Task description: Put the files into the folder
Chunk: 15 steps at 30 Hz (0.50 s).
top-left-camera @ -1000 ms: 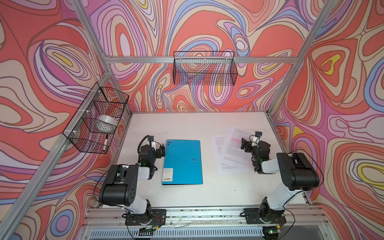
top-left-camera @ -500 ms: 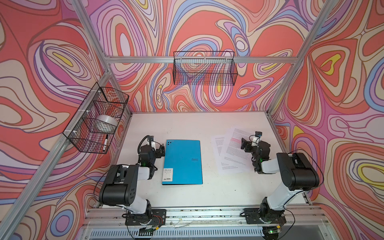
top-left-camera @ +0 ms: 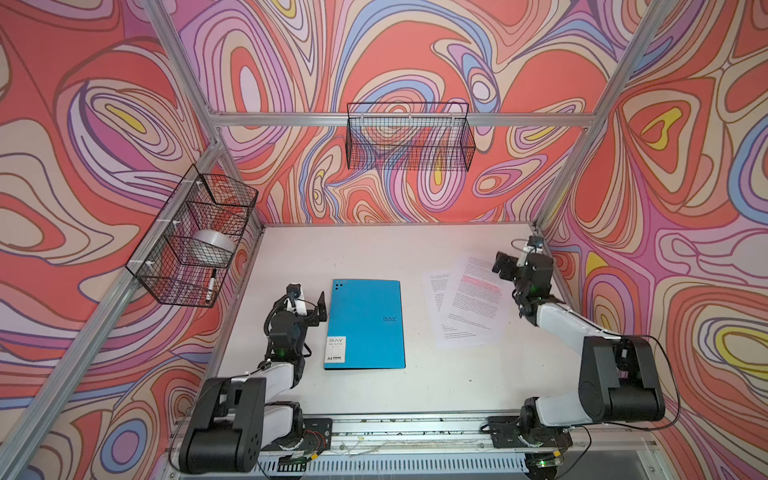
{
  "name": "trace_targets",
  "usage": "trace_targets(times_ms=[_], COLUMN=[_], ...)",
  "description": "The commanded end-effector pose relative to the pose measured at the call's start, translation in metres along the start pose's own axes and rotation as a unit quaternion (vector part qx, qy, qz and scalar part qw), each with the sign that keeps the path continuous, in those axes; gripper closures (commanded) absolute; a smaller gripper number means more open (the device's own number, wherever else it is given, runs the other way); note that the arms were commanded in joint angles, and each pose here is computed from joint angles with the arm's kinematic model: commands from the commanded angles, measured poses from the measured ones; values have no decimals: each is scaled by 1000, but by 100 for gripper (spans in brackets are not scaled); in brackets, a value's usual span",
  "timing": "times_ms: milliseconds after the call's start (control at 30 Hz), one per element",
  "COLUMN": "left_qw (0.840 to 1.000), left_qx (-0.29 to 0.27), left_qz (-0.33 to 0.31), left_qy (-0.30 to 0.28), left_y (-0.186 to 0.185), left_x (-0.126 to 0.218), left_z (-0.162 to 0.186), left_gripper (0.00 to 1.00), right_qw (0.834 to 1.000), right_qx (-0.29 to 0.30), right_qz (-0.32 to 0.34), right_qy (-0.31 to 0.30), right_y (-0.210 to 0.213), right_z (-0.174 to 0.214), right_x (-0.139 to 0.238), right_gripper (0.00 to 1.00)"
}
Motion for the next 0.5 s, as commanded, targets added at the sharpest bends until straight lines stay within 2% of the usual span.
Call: trace_targets(times_ms=[0, 67, 100, 133, 200, 300, 367, 400, 467], left_qw=[995, 977, 968, 957, 936, 891, 861, 849, 839], left_qx=[-41, -63, -58, -52, -40, 2, 27, 39, 62], left_qz=[29, 79, 98, 120, 138, 138, 145, 142, 124], left_qy=[85, 187, 223, 259, 322, 432, 487, 507, 526], left_y=[-1, -5, -7, -9, -13, -16, -20, -21, -22], left_x=[-6, -13, -15, -17, -22, -27, -29, -29, -30], left_z=[-23, -53, -65, -73, -85, -95, -93, -91, -84], left_gripper=[0, 0, 0, 0, 0, 0, 0, 0, 0], right_qw=[976, 960, 946, 930, 917, 924, 919, 916, 910], right_qx=[-91, -125, -141, -165, -173, -126, -109, -103, -99], right_qz=[39, -67, -139, -180, -188, -188, -192, -197, -209], right_qy=[193, 241, 256, 274, 306, 308, 328, 333, 345], right_y=[9, 22, 30, 36, 51, 86, 105, 114, 127], right_z=[-8, -2, 7, 15, 25, 35, 44, 51, 69], right_x=[13, 16, 17, 19, 26, 61, 83, 96, 120], right_gripper=[2, 2, 2, 1, 2, 2, 1, 2, 1])
Point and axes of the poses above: each gripper's point midway between its finger pads, its own x axis back along the fingers, its own y axis along the line the jaws close on, z = x × y, the point moved 10 cm from there along x, back along the fingers, and after that the axes turned 3 degrees about -x, right-handed, at the moved point
